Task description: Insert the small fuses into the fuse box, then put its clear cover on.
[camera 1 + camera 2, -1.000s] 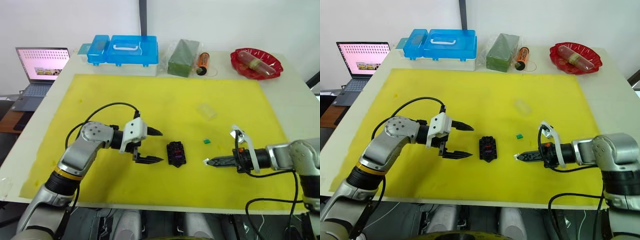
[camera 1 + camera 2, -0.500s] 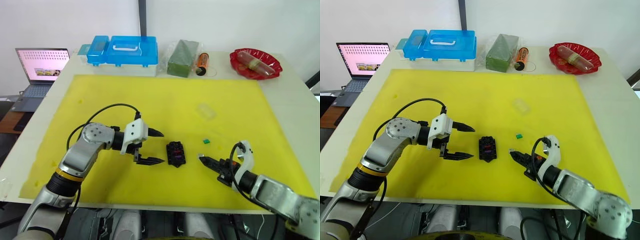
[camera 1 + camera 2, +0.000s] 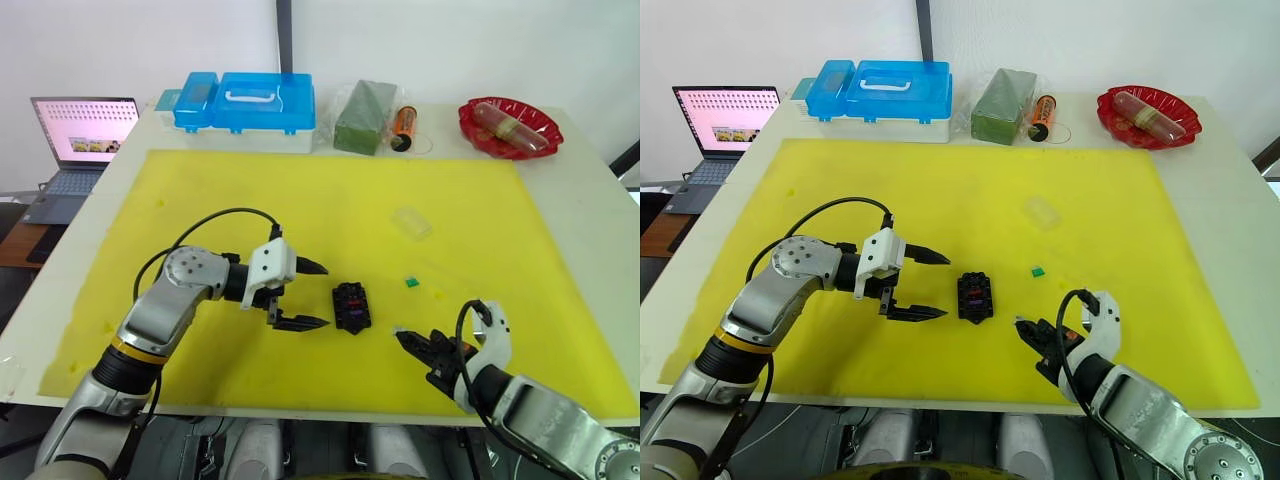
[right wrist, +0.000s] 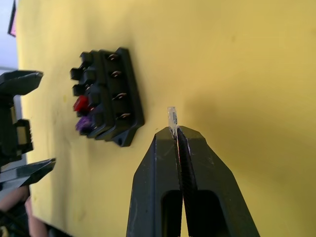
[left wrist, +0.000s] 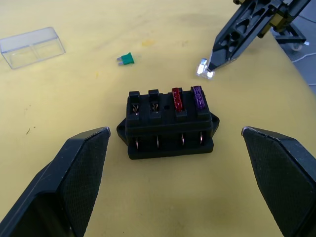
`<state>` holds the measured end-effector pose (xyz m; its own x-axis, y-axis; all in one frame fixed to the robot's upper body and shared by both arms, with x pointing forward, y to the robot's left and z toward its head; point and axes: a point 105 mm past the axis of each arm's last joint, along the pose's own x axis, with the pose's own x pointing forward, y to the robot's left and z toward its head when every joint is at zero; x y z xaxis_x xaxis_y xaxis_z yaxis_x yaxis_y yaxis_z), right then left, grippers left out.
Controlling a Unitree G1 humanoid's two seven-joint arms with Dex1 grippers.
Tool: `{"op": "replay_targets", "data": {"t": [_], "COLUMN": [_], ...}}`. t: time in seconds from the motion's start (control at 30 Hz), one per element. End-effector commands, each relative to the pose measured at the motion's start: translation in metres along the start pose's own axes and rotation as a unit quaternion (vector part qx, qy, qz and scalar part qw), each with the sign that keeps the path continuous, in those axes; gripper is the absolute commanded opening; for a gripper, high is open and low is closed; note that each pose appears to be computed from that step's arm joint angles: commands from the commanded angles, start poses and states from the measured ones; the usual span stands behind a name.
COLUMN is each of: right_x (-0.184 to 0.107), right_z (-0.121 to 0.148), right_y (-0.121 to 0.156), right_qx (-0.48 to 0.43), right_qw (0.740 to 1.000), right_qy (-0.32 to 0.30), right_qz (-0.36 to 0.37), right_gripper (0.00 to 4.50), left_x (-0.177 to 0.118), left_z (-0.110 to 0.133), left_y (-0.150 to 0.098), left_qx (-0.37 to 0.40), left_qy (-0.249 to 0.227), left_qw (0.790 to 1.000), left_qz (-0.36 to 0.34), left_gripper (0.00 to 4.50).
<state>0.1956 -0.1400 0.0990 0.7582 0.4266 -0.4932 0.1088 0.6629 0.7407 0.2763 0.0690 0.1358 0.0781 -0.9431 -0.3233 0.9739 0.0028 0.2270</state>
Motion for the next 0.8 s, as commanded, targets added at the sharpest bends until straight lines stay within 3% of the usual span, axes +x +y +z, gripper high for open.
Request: {"op": "replay_targets", "data": {"t": [0.03, 0.37, 0.6, 0.63, 0.7, 0.8], "right_x": [-0.002, 0.003, 0.006, 0.006, 0.004, -0.003], "right_z": [0.008, 0.015, 0.005, 0.002, -0.005, -0.014], "right_y": [0.008, 0.008, 0.003, 0.002, 0.005, 0.017], "right_qx": [0.011, 0.031, 0.038, 0.037, 0.027, -0.014], "right_qw": [0.999, 0.998, 0.999, 0.999, 1.0, 0.999], "right_qy": [-0.029, -0.051, -0.03, -0.022, -0.001, 0.037], "right_qz": [0.012, 0.01, -0.01, -0.011, -0.003, 0.032], "right_gripper": [0.03, 0.03, 0.03, 0.5, 0.97, 2.02], "left_x": [0.001, 0.002, 0.003, 0.003, 0.003, 0.003], "left_z": [0.01, 0.012, 0.011, 0.01, 0.01, 0.01], "left_y": [-0.001, -0.001, -0.003, -0.003, -0.003, -0.002], "left_qx": [0.018, 0.021, 0.021, 0.021, 0.021, 0.021], "left_qy": [-0.012, -0.013, -0.014, -0.014, -0.014, -0.014], "left_qw": [1.0, 1.0, 1.0, 1.0, 1.0, 1.0], "left_qz": [-0.003, -0.003, -0.002, -0.002, -0.001, 0.001], "left_gripper": [4.5, 4.5, 4.5, 4.5, 4.5, 4.5]}}
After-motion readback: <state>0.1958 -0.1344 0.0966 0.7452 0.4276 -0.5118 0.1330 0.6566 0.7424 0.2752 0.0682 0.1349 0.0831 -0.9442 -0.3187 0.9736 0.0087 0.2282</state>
